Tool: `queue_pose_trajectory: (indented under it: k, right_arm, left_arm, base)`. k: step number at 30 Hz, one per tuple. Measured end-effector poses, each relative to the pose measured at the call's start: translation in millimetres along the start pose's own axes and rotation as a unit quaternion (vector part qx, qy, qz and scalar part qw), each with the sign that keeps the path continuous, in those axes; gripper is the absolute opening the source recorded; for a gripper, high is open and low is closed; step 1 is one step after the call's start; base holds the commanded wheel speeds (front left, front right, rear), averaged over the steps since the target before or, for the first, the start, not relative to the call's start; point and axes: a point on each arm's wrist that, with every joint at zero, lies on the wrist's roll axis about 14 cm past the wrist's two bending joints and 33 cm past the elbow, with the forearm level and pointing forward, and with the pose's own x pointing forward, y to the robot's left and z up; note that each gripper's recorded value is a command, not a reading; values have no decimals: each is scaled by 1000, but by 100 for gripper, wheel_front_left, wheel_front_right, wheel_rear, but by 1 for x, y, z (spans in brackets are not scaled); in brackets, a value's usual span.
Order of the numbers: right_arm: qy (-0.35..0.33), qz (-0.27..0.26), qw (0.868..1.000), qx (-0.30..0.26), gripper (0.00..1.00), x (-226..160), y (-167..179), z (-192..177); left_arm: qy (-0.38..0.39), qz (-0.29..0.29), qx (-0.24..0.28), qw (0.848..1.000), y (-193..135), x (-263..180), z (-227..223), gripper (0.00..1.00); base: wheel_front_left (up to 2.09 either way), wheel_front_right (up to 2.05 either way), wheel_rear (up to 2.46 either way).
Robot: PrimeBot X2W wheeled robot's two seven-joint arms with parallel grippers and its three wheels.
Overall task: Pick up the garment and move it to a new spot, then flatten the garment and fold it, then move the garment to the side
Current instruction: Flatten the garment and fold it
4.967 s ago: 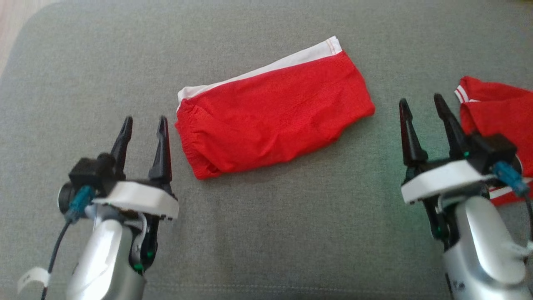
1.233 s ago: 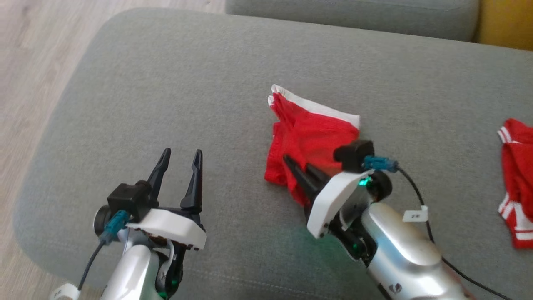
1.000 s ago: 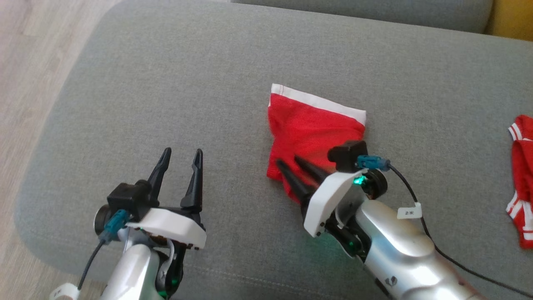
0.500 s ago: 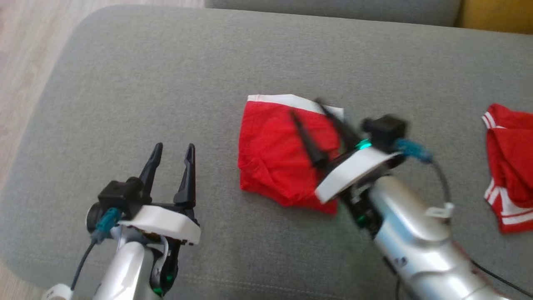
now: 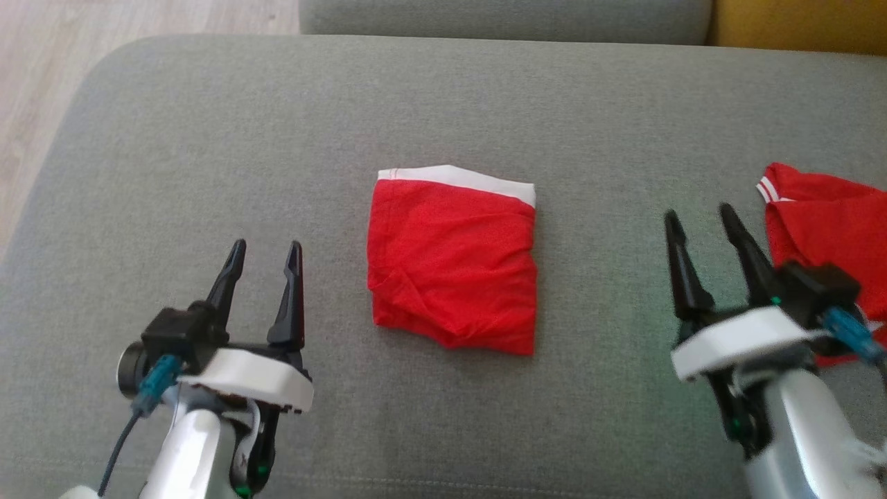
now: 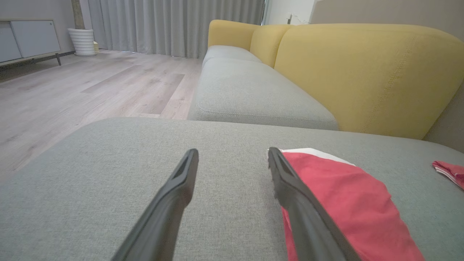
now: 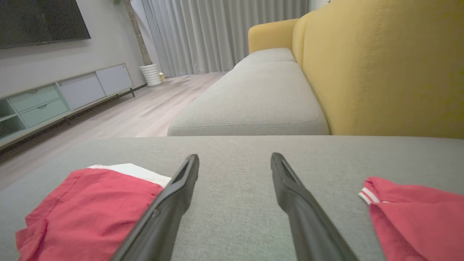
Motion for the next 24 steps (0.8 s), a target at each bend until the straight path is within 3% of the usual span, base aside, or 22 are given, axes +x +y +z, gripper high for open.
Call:
queue_pose_trajectory:
  k: [10, 24]
  right_arm:
    - [3, -47, 999, -18, 100, -45, -17, 16]
    - [4, -58, 998, -17, 100, -54, -19, 23]
  left_arm:
    - [4, -17, 10, 1000, -7, -4, -2, 100]
    - [9, -23, 14, 1000, -10, -10, -3, 100]
  base:
    - [0, 0, 0]
    - [0, 0, 0]
